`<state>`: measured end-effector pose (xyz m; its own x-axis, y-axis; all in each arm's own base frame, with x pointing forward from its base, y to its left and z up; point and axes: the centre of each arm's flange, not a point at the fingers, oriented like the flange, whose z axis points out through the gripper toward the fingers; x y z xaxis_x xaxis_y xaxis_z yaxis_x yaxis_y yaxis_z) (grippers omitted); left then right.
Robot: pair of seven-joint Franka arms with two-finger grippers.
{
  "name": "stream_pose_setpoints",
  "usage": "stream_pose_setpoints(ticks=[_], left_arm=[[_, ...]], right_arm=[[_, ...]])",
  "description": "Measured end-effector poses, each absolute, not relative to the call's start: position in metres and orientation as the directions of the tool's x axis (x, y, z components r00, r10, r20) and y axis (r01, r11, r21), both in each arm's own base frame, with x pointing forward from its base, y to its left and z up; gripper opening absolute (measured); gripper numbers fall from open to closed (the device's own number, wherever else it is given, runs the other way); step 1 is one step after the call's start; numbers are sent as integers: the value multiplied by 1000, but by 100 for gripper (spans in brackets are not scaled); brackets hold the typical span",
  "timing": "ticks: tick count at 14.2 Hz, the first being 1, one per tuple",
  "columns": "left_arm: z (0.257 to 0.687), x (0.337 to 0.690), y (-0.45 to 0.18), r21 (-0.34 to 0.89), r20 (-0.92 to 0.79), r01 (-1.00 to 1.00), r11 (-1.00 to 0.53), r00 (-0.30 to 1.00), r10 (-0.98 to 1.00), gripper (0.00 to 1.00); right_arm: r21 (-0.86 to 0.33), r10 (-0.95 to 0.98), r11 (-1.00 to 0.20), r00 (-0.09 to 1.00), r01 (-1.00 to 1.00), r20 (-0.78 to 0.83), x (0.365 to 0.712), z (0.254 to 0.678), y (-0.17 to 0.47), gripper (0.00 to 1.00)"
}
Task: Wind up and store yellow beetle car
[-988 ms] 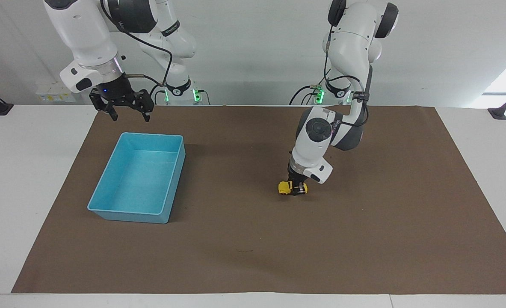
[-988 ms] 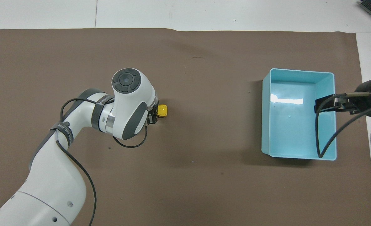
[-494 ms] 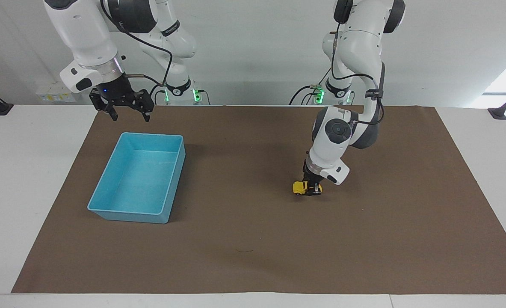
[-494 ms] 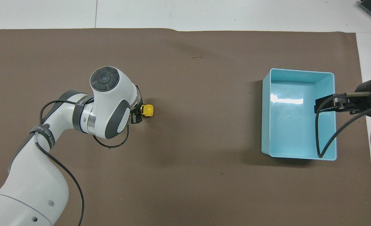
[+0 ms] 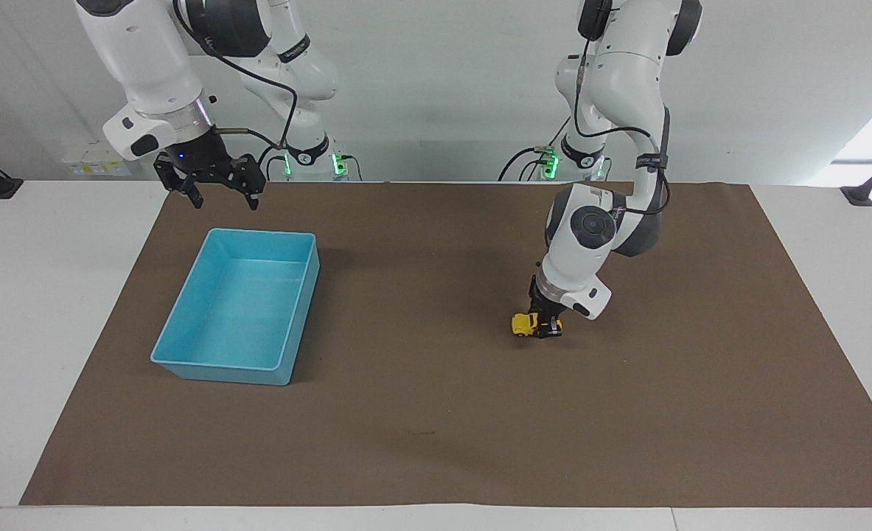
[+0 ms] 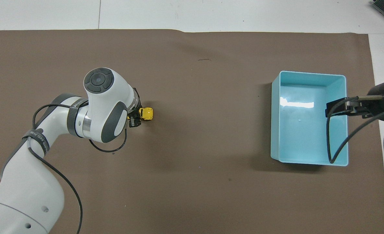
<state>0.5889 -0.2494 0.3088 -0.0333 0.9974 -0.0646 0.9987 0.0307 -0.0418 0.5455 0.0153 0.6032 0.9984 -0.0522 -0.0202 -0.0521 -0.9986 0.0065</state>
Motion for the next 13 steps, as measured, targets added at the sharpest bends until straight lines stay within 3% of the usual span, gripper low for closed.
stream_pose_setpoints(ticks=[4, 6, 8, 9, 13], left_arm=[[300, 590, -244, -58, -54, 998, 25, -28, 998, 53], [302, 589, -243, -75, -47, 997, 24, -27, 999, 70], [311, 590, -243, -74, -48, 997, 22, -26, 998, 96], [316, 590, -243, -72, -49, 997, 22, -25, 998, 100], [331, 590, -243, -59, -51, 998, 19, -22, 998, 100]], right_arm=[[7, -52, -999, 998, -52, -20, 545, 603, 15, 100], [7, -52, -999, 998, -52, -20, 545, 603, 15, 100], [7, -52, -999, 998, -52, -20, 545, 603, 15, 100], [7, -52, -999, 998, -52, -20, 545, 603, 15, 100], [7, -52, -999, 998, -52, -20, 545, 603, 15, 100]])
